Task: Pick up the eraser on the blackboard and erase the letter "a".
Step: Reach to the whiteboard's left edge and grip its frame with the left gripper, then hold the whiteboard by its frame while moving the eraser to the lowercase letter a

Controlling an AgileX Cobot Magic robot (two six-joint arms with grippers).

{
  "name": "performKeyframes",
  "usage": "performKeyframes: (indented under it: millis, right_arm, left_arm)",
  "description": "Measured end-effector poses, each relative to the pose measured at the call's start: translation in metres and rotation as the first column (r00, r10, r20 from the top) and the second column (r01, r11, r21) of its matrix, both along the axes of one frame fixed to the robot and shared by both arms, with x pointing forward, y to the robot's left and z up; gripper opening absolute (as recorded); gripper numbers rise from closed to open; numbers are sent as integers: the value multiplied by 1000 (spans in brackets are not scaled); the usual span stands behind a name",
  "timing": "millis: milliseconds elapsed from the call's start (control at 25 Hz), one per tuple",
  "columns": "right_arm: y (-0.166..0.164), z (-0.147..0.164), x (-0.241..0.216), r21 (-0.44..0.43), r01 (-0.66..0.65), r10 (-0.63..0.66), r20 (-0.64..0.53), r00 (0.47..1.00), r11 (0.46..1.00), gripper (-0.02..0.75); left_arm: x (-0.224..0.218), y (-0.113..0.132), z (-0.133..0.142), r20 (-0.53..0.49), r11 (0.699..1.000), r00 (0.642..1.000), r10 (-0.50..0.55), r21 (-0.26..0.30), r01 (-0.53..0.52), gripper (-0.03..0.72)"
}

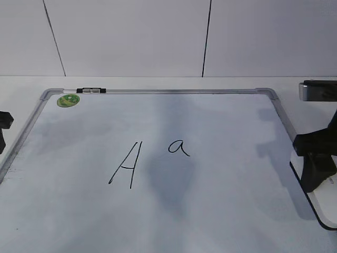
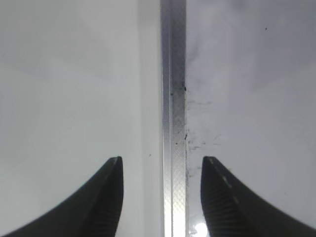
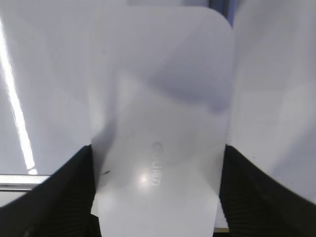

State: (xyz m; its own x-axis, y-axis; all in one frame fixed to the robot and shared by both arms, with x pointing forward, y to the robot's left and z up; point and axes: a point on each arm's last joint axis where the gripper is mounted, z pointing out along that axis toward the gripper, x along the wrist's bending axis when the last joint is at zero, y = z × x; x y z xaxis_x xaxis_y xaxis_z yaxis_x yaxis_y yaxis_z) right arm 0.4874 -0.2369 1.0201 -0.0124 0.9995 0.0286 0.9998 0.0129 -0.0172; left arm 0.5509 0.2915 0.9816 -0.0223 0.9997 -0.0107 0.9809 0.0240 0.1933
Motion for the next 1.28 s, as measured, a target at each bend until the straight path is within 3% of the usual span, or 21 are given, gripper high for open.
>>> performKeyframes:
  millis: [440, 1280]
  right_arm:
    - [0, 1, 0, 3, -5, 5, 2, 1000, 1000, 562]
    - [0, 1, 0, 3, -8, 8, 0, 1000, 1000, 562]
  left_arm:
    - [17, -1, -50, -102, 1000, 995, 0, 3, 0, 383]
    - [19, 1, -51, -92, 1000, 996, -16, 25, 18, 383]
